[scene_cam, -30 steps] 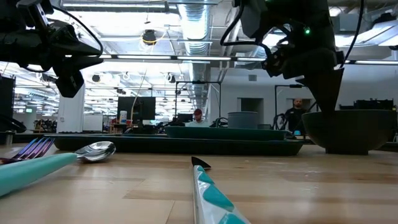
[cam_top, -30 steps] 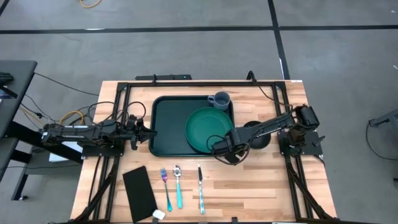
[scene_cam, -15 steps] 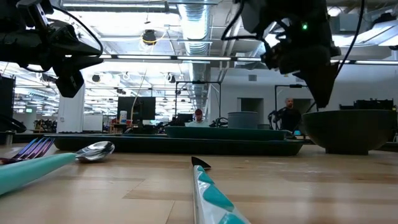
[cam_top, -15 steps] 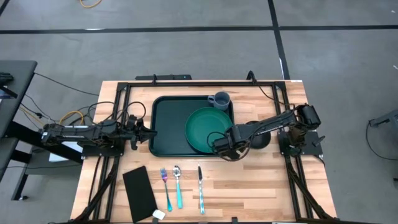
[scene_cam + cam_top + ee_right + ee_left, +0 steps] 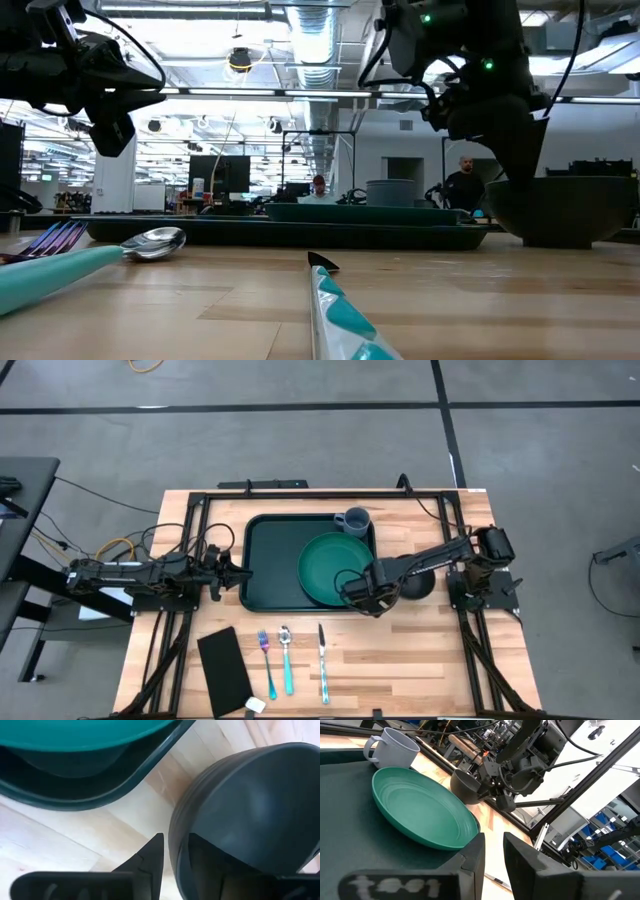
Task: Set up tray
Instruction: Put the black bowl on top of the green plate on the black tray
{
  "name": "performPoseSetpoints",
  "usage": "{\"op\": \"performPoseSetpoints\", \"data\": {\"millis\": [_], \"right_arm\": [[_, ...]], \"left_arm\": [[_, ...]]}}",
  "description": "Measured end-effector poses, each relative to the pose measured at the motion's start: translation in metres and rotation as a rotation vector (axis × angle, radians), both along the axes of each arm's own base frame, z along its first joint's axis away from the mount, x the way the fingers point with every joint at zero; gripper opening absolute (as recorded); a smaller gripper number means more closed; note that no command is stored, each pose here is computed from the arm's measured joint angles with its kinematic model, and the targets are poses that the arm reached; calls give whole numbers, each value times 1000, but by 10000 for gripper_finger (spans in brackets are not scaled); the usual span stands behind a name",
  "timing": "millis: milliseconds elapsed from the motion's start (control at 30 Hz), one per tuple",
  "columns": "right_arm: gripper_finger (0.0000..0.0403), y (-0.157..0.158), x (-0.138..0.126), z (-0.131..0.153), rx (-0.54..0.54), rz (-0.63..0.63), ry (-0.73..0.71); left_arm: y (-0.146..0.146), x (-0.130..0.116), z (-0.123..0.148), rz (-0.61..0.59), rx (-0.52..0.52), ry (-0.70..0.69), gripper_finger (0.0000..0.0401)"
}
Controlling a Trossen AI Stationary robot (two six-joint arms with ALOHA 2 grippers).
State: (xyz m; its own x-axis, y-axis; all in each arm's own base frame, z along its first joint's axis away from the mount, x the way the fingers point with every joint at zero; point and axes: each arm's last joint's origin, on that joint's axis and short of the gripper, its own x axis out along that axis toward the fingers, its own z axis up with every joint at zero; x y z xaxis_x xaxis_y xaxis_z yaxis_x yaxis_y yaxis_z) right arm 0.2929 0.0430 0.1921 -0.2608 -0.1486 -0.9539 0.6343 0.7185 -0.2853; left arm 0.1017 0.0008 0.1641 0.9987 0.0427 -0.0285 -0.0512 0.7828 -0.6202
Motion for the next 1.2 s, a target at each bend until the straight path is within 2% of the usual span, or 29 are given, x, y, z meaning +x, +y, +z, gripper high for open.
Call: {"op": "performPoseSetpoints", "data": {"millis": [133, 333, 800, 1033, 1200], "right_arm": [[65, -5, 1, 0, 2, -17, -2], [9, -9, 3, -1, 25, -38, -15], [3, -11, 2, 2, 22, -82, -2], [2, -9, 15, 40, 15, -58, -46], [1, -8, 32, 81, 38, 60, -191]], "left_arm": [[0, 0, 0, 0, -1, 0, 57], [0, 0, 0, 0, -4, 0, 57], [0, 0, 0, 0, -4, 0, 57], [0, 0, 0, 0, -4, 0, 57], [0, 0, 0, 0, -4, 0, 57]]}}
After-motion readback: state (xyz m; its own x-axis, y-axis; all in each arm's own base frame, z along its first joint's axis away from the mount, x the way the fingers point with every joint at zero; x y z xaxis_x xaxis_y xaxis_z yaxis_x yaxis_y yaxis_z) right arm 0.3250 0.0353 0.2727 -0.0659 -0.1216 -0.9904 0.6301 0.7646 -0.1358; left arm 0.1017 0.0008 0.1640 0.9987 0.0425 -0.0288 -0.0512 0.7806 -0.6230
